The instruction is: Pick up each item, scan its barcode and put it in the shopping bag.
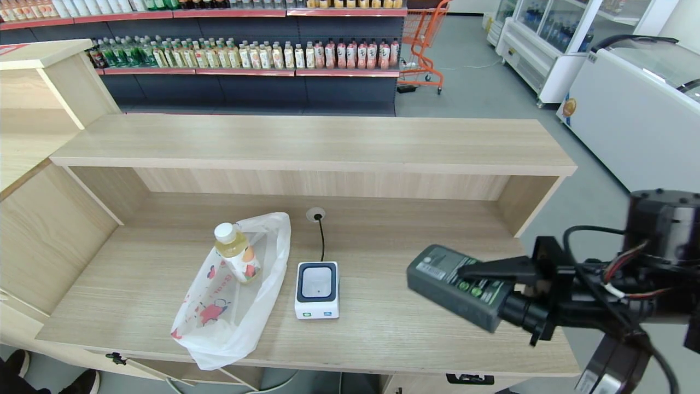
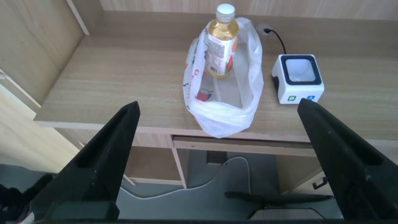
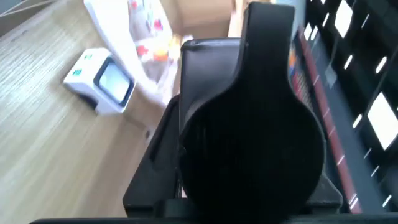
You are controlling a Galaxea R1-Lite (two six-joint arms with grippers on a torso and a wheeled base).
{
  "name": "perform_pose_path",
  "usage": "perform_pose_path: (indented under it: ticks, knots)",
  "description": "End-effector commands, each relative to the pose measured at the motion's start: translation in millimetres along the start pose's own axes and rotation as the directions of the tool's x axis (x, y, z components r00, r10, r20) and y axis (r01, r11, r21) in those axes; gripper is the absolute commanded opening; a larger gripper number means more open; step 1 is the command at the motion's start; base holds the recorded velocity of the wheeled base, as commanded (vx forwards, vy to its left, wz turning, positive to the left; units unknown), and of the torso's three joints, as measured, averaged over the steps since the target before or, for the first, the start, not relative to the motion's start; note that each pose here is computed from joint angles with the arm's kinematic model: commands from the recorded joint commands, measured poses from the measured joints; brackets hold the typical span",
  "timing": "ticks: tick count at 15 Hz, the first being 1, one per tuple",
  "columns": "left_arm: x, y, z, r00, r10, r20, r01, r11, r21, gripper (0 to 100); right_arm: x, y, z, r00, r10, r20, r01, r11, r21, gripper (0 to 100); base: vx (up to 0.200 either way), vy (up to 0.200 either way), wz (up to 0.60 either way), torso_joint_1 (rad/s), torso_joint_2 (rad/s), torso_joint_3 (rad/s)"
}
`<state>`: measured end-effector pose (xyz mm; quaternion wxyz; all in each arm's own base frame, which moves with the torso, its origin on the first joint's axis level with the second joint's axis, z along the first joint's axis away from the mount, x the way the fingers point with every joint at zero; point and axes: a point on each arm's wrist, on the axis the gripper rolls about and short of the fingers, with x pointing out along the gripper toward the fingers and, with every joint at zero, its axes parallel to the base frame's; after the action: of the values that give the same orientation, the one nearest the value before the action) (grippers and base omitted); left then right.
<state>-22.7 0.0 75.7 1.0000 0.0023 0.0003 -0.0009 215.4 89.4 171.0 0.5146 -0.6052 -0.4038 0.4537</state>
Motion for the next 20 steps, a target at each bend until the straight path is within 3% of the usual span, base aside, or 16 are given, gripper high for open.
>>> perform_pose_path:
  ticks: [1, 2, 3, 4, 5, 6, 7, 8, 10, 12, 14, 20]
  knots:
    - [0, 0.0, 0.0, 1.000, 0.000, 0.001, 0.000, 1.000, 0.000, 100, -60, -18, 31, 0.955, -0.019, -0.296, 0.135, 0.915, 0.380, 0, 0.000, 0.000, 0.00, 0.000, 0.00, 0.000]
    - [0, 0.0, 0.0, 1.000, 0.000, 0.001, 0.000, 1.000, 0.000, 100, -68, -27, 37, 0.945, -0.033, -0.325, 0.218, 0.803, 0.554, 0, 0.000, 0.000, 0.00, 0.000, 0.00, 0.000]
    - [0, 0.0, 0.0, 1.000, 0.000, 0.001, 0.000, 1.000, 0.000, 100, -72, -33, 37, 0.932, -0.041, -0.359, 0.279, 0.712, 0.644, 0, 0.000, 0.000, 0.00, 0.000, 0.00, 0.000]
    - [0, 0.0, 0.0, 1.000, 0.000, 0.001, 0.000, 1.000, 0.000, 100, -77, -34, 36, 0.900, -0.032, -0.435, 0.406, 0.430, 0.807, 0, 0.000, 0.000, 0.00, 0.000, 0.00, 0.000]
    - [0, 0.0, 0.0, 1.000, 0.000, 0.001, 0.000, 1.000, 0.000, 100, -77, -32, 35, 0.889, -0.021, -0.457, 0.440, 0.316, 0.841, 0, 0.000, 0.000, 0.00, 0.000, 0.00, 0.000]
    - [0, 0.0, 0.0, 1.000, 0.000, 0.001, 0.000, 1.000, 0.000, 100, -76, -22, 37, 0.876, 0.022, -0.482, 0.482, 0.008, 0.876, 0, 0.000, 0.000, 0.00, 0.000, 0.00, 0.000]
    - [0, 0.0, 0.0, 1.000, 0.000, 0.001, 0.000, 1.000, 0.000, 100, -75, -15, 38, 0.877, 0.068, -0.475, 0.478, -0.219, 0.851, 0, 0.000, 0.000, 0.00, 0.000, 0.00, 0.000]
    - [0, 0.0, 0.0, 1.000, 0.000, 0.001, 0.000, 1.000, 0.000, 100, -73, -9, 38, 0.881, 0.114, -0.459, 0.469, -0.348, 0.812, 0, 0.000, 0.000, 0.00, 0.000, 0.00, 0.000]
    - [0, 0.0, 0.0, 1.000, 0.000, 0.001, 0.000, 1.000, 0.000, 100, -71, 4, 36, 0.881, 0.194, -0.431, 0.469, -0.472, 0.747, 0, 0.000, 0.000, 0.00, 0.000, 0.00, 0.000]
    - [0, 0.0, 0.0, 1.000, 0.000, 0.001, 0.000, 1.000, 0.000, 100, -70, 7, 37, 0.882, 0.202, -0.426, 0.459, -0.573, 0.679, 0, 0.000, 0.000, 0.00, 0.000, 0.00, 0.000]
    - [0, 0.0, 0.0, 1.000, 0.000, 0.001, 0.000, 1.000, 0.000, 100, -70, 7, 35, 0.883, 0.204, -0.424, 0.452, -0.616, 0.645, 0, 0.000, 0.000, 0.00, 0.000, 0.00, 0.000]
    - [0, 0.0, 0.0, 1.000, 0.000, 0.001, 0.000, 1.000, 0.001, 100, -69, 10, 35, 0.883, 0.214, -0.419, 0.453, -0.626, 0.635, 0, 0.000, 0.000, 0.00, 0.000, 0.00, 0.000]
